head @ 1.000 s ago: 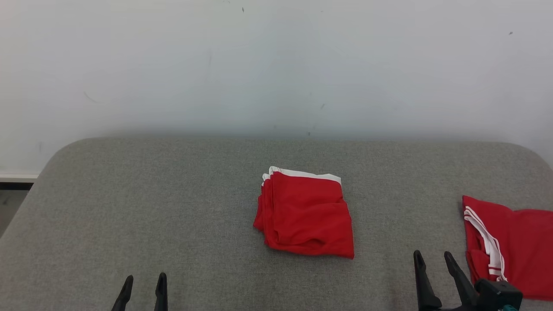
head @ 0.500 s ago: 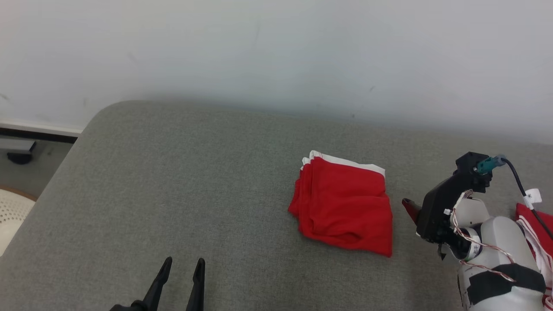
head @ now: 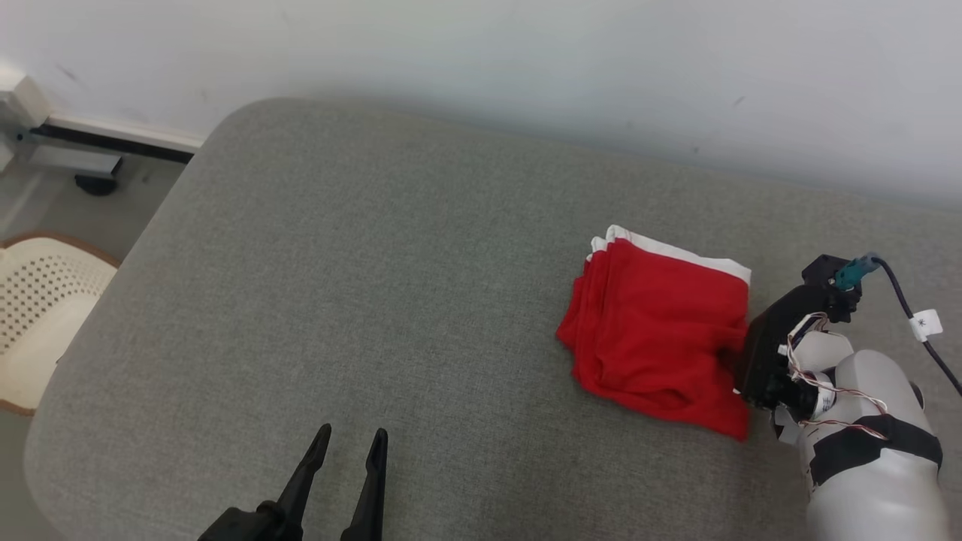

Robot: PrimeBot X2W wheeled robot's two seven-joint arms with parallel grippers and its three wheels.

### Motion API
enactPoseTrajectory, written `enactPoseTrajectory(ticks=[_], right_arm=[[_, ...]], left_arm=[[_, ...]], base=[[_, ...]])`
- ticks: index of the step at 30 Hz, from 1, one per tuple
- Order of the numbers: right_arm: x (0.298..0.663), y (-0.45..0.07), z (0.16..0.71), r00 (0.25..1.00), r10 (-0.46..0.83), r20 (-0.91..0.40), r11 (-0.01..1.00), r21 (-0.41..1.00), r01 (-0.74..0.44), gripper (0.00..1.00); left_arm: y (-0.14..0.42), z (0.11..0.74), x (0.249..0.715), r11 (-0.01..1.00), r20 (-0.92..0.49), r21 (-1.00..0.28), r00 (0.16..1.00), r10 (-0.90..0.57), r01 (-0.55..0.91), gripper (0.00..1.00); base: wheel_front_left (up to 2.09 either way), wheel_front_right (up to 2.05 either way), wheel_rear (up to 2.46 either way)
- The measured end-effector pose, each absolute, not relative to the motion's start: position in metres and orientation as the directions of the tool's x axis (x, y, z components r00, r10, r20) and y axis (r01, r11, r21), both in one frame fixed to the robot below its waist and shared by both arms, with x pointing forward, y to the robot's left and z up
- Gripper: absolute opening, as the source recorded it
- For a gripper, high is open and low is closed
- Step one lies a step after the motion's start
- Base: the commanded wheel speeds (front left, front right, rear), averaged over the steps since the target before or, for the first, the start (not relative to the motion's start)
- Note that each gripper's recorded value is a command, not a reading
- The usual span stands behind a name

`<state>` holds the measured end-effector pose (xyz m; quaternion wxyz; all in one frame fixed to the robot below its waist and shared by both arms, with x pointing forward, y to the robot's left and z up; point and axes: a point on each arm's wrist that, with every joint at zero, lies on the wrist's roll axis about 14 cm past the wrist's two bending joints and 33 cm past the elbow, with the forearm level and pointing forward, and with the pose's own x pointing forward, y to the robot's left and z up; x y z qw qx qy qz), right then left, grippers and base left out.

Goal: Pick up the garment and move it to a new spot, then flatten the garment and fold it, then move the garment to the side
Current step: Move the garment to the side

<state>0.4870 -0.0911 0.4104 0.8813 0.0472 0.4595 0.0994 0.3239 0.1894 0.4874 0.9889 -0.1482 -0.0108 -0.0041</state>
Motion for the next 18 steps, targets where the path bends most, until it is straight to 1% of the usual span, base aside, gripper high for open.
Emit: enactPoseTrajectory(ticks=[2, 7, 8, 9, 10, 11, 14, 18], right_arm=[[0.485, -0.088, 0.399, 0.535, 0.222, -0.815, 0.975, 0.180, -0.131, 1.00], [0.484, -0.083, 0.387, 0.512, 0.238, -0.826, 0.971, 0.204, -0.123, 1.00], [0.484, -0.083, 0.387, 0.511, 0.239, -0.826, 0.971, 0.206, -0.122, 0.79], [0.483, -0.084, 0.387, 0.510, 0.236, -0.827, 0.972, 0.202, -0.123, 0.42], [0.482, -0.084, 0.386, 0.510, 0.233, -0.828, 0.972, 0.196, -0.127, 0.23], [0.482, -0.084, 0.386, 0.511, 0.233, -0.827, 0.972, 0.194, -0.130, 0.00], [0.479, -0.083, 0.387, 0.515, 0.239, -0.823, 0.971, 0.194, -0.140, 0.00], [0.482, -0.084, 0.394, 0.557, 0.240, -0.795, 0.971, 0.187, -0.151, 0.00]], left_arm=[[0.190, 0.486, 0.326, 0.956, 0.017, -0.292, 1.000, -0.001, 0.006, 1.00], [0.189, 0.481, 0.328, 0.954, -0.001, -0.299, 1.000, -0.006, 0.005, 1.00], [0.188, 0.481, 0.329, 0.954, -0.001, -0.301, 1.000, -0.011, 0.010, 1.00], [0.186, 0.481, 0.330, 0.953, 0.000, -0.301, 1.000, -0.017, 0.017, 1.00], [0.185, 0.481, 0.331, 0.953, 0.001, -0.302, 1.000, -0.022, 0.021, 1.00], [0.184, 0.481, 0.332, 0.953, 0.002, -0.302, 1.000, -0.025, 0.025, 1.00], [0.180, 0.482, 0.335, 0.953, 0.006, -0.301, 0.999, -0.042, 0.042, 1.00], [0.176, 0.486, 0.340, 0.952, 0.019, -0.300, 0.998, -0.061, 0.064, 1.00]], base=[[0.00, 0.00, 0.00], [0.00, 0.00, 0.00], [0.00, 0.00, 0.00], [0.00, 0.00, 0.00], [0.00, 0.00, 0.00], [0.00, 0.00, 0.00], [0.00, 0.00, 0.00], [0.00, 0.00, 0.00]])
